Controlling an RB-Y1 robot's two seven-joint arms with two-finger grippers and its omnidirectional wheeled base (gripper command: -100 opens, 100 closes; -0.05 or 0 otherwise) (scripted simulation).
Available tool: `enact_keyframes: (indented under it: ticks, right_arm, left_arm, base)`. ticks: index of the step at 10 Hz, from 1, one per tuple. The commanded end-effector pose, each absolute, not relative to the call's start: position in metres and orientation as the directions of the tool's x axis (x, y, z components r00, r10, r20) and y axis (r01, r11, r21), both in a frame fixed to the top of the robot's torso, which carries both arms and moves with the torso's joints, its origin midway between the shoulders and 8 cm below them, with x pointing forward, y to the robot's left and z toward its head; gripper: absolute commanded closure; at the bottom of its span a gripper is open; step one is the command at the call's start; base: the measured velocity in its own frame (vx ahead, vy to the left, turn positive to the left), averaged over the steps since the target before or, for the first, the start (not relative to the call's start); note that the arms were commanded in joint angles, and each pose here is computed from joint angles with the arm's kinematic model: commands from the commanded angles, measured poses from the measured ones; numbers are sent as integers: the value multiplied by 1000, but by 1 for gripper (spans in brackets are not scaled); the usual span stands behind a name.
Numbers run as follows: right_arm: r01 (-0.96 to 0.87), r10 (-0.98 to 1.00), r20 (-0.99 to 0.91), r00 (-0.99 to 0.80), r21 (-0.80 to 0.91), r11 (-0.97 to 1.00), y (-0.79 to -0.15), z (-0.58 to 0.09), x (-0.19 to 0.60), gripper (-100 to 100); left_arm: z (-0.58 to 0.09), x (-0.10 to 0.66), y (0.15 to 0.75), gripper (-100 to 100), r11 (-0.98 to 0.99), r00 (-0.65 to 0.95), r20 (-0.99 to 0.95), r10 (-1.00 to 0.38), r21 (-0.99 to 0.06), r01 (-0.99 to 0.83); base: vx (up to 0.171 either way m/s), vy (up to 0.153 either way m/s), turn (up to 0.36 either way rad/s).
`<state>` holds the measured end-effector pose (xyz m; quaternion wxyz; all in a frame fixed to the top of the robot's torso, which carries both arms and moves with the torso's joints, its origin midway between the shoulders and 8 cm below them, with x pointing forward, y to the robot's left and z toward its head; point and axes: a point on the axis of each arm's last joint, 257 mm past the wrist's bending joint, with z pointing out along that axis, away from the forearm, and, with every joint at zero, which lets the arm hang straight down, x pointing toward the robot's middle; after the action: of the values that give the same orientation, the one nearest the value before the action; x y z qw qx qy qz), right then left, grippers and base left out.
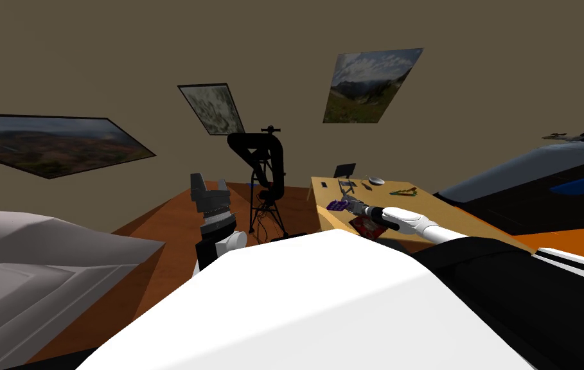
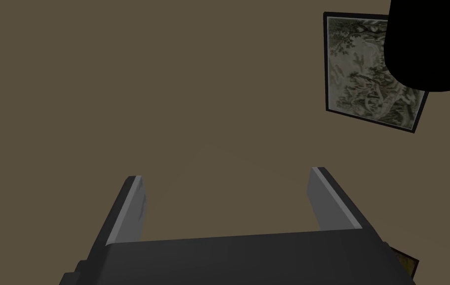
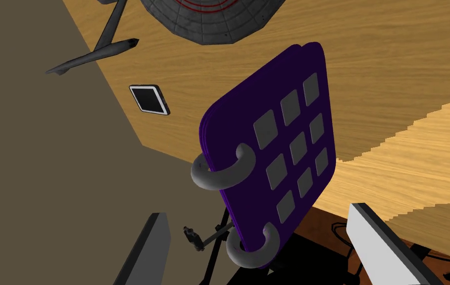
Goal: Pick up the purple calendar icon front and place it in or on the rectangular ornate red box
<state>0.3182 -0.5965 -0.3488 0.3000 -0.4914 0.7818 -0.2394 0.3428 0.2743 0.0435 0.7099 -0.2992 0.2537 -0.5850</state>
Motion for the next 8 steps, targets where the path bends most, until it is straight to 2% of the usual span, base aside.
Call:
enact_keyframes:
  ticks: [1, 4, 8]
  right_arm:
    - [-625, -912, -234, -337, -669, 403, -597, -349, 318, -100]
    - [-625, -912, -234, -337, -669, 403, -597, -349, 318, -100]
    - [-703, -965, -101, -242, -667, 246, -595, -362, 301, -100]
  left_arm:
    - [43, 343, 274, 0, 137, 187, -10, -982, -722, 679]
    - [43, 343, 274, 0, 137, 187, -10, -982, -722, 679]
    - [43, 343, 274, 0, 137, 187, -10, -982, -722, 679]
  base:
    - [2, -8, 23]
    - [-1, 4, -12]
    - [11, -44, 128]
